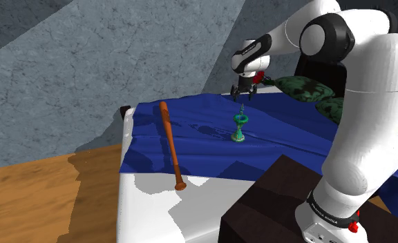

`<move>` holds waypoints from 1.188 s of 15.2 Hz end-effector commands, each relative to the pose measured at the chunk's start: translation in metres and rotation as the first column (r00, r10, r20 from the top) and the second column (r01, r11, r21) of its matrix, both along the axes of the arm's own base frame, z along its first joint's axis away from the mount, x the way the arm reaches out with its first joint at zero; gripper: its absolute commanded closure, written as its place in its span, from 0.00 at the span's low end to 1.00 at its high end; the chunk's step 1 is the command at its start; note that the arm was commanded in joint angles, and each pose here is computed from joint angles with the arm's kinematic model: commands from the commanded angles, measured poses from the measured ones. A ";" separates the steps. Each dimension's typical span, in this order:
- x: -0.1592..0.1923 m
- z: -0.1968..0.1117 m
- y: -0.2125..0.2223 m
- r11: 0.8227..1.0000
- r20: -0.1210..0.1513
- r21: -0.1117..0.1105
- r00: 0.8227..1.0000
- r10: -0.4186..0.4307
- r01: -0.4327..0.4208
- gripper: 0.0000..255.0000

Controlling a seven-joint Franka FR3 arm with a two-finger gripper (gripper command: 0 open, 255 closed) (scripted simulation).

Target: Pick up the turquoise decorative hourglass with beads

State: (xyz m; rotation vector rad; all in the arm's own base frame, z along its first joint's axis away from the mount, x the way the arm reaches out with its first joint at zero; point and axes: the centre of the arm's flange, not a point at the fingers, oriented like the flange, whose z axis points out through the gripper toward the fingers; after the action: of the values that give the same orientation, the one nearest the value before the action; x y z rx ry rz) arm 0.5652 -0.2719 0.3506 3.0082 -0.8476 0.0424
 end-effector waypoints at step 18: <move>0.044 -0.105 -0.079 0.995 -0.014 -0.006 0.995 -0.101 0.101 1.00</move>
State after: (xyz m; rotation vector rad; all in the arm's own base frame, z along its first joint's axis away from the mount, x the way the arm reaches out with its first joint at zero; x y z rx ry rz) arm 0.6094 -0.3512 0.2463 2.9528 -0.9948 0.0213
